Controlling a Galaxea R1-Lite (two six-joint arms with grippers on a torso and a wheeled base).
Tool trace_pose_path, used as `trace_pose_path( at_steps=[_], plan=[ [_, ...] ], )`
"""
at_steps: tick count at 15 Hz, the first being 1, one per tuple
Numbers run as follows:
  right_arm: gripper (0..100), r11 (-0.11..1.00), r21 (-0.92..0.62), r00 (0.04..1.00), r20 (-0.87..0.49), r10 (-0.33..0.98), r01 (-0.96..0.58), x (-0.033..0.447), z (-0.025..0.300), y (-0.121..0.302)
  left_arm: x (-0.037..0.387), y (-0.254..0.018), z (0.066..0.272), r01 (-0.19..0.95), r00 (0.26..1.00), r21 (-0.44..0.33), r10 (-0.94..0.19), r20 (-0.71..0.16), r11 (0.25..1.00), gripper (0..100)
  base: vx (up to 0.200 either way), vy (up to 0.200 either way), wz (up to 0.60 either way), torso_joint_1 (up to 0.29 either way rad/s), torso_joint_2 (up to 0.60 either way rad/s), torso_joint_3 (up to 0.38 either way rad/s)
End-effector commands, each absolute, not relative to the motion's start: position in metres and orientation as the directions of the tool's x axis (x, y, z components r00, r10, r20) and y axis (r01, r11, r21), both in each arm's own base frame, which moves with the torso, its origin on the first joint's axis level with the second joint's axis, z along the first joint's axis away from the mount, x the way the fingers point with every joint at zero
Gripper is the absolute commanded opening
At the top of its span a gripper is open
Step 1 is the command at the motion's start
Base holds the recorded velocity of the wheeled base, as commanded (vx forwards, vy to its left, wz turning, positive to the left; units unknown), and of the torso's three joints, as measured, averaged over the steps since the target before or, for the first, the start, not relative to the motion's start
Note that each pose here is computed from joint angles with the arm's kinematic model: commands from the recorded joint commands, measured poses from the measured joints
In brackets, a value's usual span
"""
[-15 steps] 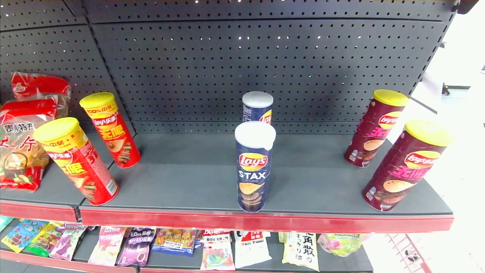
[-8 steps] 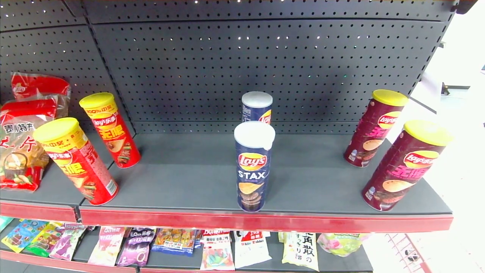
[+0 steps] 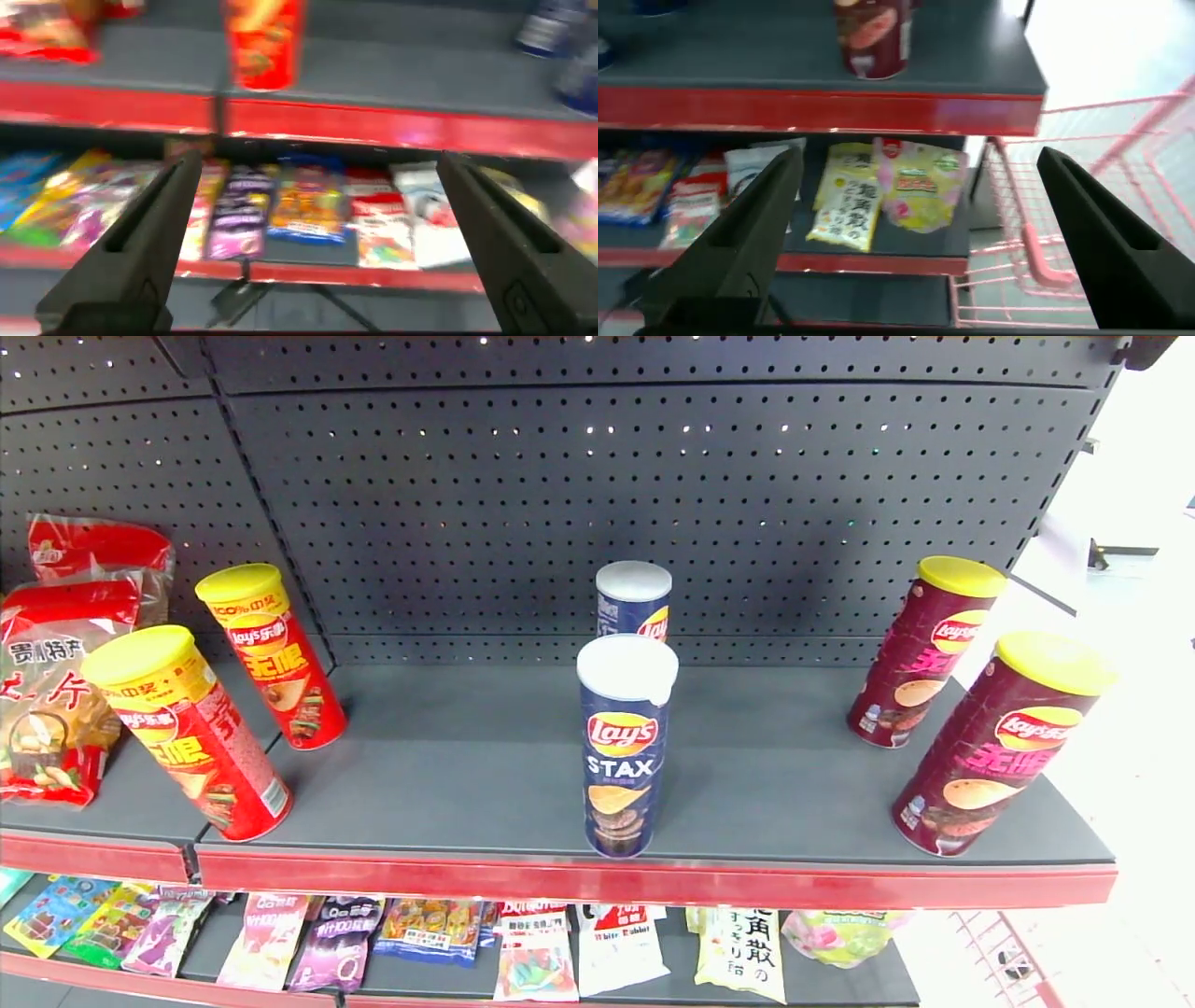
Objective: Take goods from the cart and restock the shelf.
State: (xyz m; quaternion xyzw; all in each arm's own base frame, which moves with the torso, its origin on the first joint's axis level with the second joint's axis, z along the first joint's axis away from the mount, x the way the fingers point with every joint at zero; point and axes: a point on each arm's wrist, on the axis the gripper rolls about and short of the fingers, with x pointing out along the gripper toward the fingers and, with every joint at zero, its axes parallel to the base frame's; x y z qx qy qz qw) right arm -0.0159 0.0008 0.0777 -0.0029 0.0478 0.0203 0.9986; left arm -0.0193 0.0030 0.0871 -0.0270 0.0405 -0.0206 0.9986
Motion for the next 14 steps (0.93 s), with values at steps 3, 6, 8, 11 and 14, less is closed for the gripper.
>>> trace_pose_path(
  at_steps=[3, 6, 8, 11, 14],
  plan=[
    [100, 0.995, -0.001, 0.992, -0.083, 0.098, -0.098, -0.0168, 0.0767, 0.0001, -0.0182, 0.0019, 0.0850, 0.082, 0.992, -0.037, -0.085, -0.093, 0.996, 100, 0.000, 0.000, 0.00, 0.000, 0.00, 0.000],
    [100, 0.986, -0.002, 0.981, -0.099, 0.164, -0.165, -0.0155, 0.0770, -0.0008, -0.0179, 0.0019, 0.0849, 0.084, 0.991, -0.013, -0.085, -0.100, 0.996, 100, 0.000, 0.000, 0.00, 0.000, 0.00, 0.000],
    [100, 0.987, 0.001, 0.982, -0.098, 0.161, -0.162, -0.0156, 0.0770, -0.0008, -0.0166, 0.0026, 0.0858, 0.021, 0.993, 0.013, -0.019, -0.116, 1.000, 100, 0.000, 0.000, 0.00, 0.000, 0.00, 0.000],
    [100, 0.979, 0.001, 0.974, -0.099, 0.203, -0.204, -0.0154, 0.0770, -0.0015, -0.0167, 0.0041, 0.0857, -0.112, 0.987, 0.020, 0.114, -0.118, 0.994, 100, 0.000, 0.000, 0.00, 0.000, 0.00, 0.000],
    [100, 0.972, 0.001, 0.967, -0.101, 0.233, -0.234, -0.0153, 0.0770, -0.0019, -0.0170, 0.0024, 0.0859, -0.270, 0.956, 0.006, 0.269, -0.119, 0.963, 100, 0.000, 0.000, 0.00, 0.000, 0.00, 0.000]
  ],
)
